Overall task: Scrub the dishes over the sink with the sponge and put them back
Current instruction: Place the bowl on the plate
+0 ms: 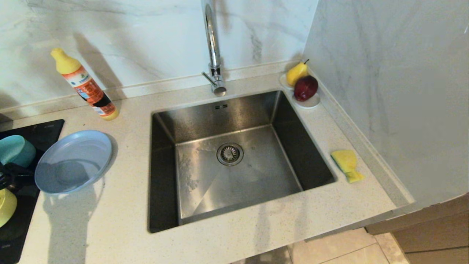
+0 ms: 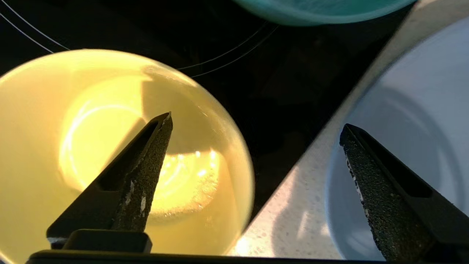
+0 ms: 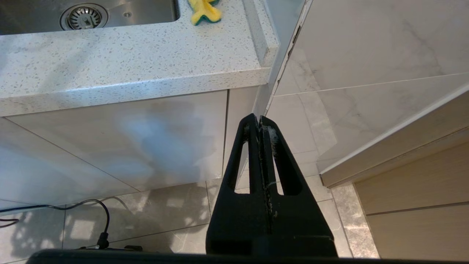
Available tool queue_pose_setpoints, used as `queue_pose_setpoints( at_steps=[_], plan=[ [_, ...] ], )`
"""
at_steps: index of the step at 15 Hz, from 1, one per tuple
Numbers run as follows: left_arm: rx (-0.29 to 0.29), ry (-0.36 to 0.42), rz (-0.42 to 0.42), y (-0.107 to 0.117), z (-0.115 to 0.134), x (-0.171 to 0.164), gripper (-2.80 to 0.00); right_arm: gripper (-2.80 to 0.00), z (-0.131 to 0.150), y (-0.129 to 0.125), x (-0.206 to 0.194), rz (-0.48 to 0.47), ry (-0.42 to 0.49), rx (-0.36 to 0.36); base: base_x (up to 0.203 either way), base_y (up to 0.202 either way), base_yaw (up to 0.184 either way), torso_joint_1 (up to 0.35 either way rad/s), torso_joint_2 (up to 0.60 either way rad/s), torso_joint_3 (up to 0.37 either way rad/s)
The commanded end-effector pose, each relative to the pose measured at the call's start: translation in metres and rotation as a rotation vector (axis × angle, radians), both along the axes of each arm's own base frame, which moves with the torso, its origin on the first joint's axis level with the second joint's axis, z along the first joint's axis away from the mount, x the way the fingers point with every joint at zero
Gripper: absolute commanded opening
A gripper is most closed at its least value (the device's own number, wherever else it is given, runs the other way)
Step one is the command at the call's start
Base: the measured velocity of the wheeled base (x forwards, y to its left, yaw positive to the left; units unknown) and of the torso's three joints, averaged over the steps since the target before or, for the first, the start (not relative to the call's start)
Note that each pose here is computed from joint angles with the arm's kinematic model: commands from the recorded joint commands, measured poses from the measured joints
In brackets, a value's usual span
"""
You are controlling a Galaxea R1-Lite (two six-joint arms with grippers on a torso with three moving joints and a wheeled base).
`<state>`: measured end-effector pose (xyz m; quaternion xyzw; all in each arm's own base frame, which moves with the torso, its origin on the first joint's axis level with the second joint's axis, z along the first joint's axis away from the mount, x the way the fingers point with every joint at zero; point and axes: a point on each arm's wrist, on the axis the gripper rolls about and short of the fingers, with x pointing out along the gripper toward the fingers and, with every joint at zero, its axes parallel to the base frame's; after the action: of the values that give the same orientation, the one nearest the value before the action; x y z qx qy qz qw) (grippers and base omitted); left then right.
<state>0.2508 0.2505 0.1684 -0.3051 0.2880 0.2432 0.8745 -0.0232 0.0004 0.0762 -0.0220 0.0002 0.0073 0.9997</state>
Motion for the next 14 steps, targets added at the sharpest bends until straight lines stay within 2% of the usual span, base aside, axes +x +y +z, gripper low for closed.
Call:
queue_pose_setpoints(
  at_steps=[1, 3, 4, 5, 11, 14],
  plan=[
    [-0.021, 0.019, -0.002, 0.004, -0.011, 0.004, 0.00, -2.80, 0.000, 0.000, 0.000, 0.001, 0.001, 0.000, 0.000, 0.000, 0.000, 0.000, 0.00, 0.000],
    [-0.015, 0.010, 0.004, 0.006, -0.012, 0.006, 0.00, -2.80, 0.000, 0.000, 0.000, 0.001, 0.002, 0.000, 0.000, 0.000, 0.000, 0.000, 0.00, 0.000],
    [-0.016, 0.012, 0.005, 0.006, -0.013, 0.006, -0.82, -2.80, 0.000, 0.000, 0.000, 0.001, 0.001, 0.000, 0.000, 0.000, 0.000, 0.000, 0.00, 0.000],
    [-0.016, 0.012, 0.005, 0.006, -0.013, 0.006, -2.80, -2.80, 0.000, 0.000, 0.000, 0.001, 0.001, 0.000, 0.000, 0.000, 0.000, 0.000, 0.00, 0.000],
    [-0.008, 0.000, 0.009, 0.006, -0.007, 0.005, -2.80, -2.80, 0.000, 0.000, 0.000, 0.001, 0.001, 0.000, 0.000, 0.000, 0.000, 0.000, 0.00, 0.000],
    [0.018, -0.029, 0.010, -0.001, 0.013, -0.003, -2.80, -2.80, 0.000, 0.000, 0.000, 0.001, 0.001, 0.000, 0.000, 0.000, 0.000, 0.000, 0.00, 0.000]
  ],
)
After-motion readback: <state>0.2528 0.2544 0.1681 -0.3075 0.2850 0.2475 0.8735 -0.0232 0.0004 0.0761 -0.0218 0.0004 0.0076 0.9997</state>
